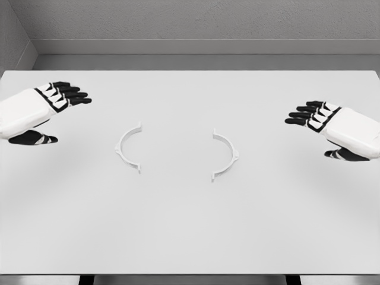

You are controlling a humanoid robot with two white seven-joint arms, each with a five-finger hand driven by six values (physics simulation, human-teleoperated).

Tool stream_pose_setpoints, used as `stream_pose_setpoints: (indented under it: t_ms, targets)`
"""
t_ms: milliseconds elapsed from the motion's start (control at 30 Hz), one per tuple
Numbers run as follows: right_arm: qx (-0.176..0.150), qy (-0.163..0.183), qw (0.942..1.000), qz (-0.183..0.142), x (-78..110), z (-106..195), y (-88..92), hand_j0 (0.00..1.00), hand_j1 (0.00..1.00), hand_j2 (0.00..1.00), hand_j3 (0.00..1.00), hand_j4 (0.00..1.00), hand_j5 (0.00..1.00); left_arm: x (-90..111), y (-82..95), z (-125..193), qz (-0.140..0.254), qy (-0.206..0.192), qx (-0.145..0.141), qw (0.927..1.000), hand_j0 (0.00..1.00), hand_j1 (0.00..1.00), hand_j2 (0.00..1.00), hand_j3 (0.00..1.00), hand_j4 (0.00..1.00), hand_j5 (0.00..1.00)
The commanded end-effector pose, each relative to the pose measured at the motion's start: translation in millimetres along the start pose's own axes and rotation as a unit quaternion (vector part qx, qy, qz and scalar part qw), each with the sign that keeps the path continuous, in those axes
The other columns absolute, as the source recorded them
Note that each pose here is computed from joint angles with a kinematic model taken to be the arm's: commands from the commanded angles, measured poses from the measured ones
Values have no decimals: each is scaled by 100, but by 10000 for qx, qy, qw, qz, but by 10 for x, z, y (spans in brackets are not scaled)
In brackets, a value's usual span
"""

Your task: Assemble PVC drainage pipe clamps

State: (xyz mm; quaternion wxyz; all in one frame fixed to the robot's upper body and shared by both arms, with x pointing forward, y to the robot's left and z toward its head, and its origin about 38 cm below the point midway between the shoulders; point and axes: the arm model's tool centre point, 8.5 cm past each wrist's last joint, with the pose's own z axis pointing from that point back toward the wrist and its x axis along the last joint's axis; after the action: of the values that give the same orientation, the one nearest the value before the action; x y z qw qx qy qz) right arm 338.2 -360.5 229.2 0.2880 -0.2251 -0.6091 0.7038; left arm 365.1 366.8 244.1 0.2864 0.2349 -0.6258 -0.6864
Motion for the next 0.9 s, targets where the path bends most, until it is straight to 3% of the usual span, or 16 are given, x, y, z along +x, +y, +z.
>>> stream_pose_setpoints:
  t_ms: [0, 167, 267, 367, 467, 533, 600, 667, 867]
  targets:
    - [17, -18, 10000, -29, 12, -15, 30, 100, 100, 100, 100, 100, 100, 0, -26, -3, -72, 15, -127, 9999, 100, 100, 100, 100, 100, 100]
    - [-144, -44, 9999, -57, 27, -74, 2, 100, 100, 100, 100, 100, 100, 31, -198, -58, -180, -10, -424, 9989, 100, 100, 100, 100, 100, 100]
    - [389, -342, 9984, 234, 146, -470, 91, 100, 100, 100, 100, 100, 100, 62, -323, -85, -284, -40, -653, 9975, 100, 100, 100, 100, 100, 100]
    - [795, -509, 9947, 414, 195, -683, 108, 100, 100, 100, 100, 100, 100, 85, -403, -108, -621, -51, -943, 9936, 100, 100, 100, 100, 100, 100]
    - [965, -545, 9927, 474, 190, -961, 240, 100, 100, 100, 100, 100, 100, 77, -424, -118, -735, -28, -1054, 9917, 100, 100, 100, 100, 100, 100]
    - [1031, -532, 9922, 448, 183, -975, 266, 100, 100, 100, 100, 100, 100, 97, -464, -141, -729, -74, -1118, 9910, 100, 100, 100, 100, 100, 100]
    - [1070, -469, 9928, 258, 140, -1021, 365, 100, 100, 100, 100, 100, 100, 124, -456, -244, -867, -192, -1183, 9890, 100, 100, 100, 100, 100, 100]
    - [1172, -427, 9919, 230, 100, -1026, 384, 100, 100, 100, 100, 100, 100, 157, -439, -332, -852, -270, -1091, 9900, 100, 100, 100, 100, 100, 100]
    - [924, -519, 9943, -59, 132, -1160, 378, 100, 100, 100, 100, 100, 100, 262, -420, -550, -705, -400, -716, 9941, 100, 100, 100, 100, 100, 100]
